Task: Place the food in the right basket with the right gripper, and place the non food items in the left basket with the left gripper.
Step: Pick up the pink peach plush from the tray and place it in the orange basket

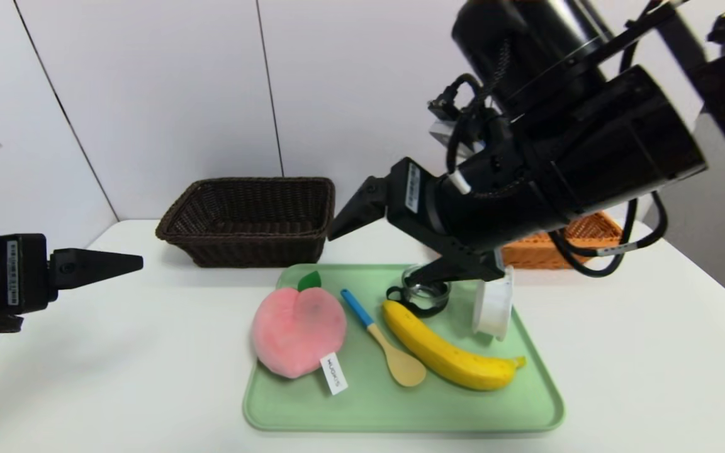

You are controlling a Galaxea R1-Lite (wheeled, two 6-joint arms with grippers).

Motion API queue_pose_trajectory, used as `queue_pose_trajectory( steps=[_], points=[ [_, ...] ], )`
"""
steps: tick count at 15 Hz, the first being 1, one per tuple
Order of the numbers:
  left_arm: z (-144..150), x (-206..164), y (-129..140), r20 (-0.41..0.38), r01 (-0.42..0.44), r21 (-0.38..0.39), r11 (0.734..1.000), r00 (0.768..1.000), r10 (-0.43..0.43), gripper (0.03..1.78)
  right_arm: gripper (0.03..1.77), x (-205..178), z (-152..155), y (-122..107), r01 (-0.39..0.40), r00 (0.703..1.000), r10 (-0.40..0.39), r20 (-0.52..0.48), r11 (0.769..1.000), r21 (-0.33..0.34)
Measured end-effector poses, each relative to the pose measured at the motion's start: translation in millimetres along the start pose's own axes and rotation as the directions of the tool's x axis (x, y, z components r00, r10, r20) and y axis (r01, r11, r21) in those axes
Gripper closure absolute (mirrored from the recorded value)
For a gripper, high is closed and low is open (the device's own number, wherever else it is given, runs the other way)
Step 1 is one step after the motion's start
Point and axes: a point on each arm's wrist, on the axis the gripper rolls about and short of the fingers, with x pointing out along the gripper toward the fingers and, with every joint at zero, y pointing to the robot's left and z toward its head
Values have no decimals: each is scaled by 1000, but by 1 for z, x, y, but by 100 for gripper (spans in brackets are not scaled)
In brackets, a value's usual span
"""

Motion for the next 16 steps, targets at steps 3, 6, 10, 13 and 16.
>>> queue_pose_trajectory(
  steps=[3,6,10,13,16],
  points=[
    [-7,7,-2,-87,4,-26,1000,996,-6,12,10,44,-6,15,-1,1000,1,-21,1000,-7],
    [-6,13,-3,-107,2,-30,1000,994,-5,12,10,91,-15,16,52,998,-53,-41,999,-16],
    [-10,17,-2,-130,-4,-33,999,991,-1,12,10,126,-20,8,102,992,-102,-69,995,-1],
    [-10,17,-1,-132,-3,-33,999,991,-1,12,10,138,-16,3,122,992,-118,-51,989,79],
    [-11,17,-1,-134,-3,-34,999,991,-1,12,10,148,-11,-4,134,991,-129,-45,981,142]
  ],
)
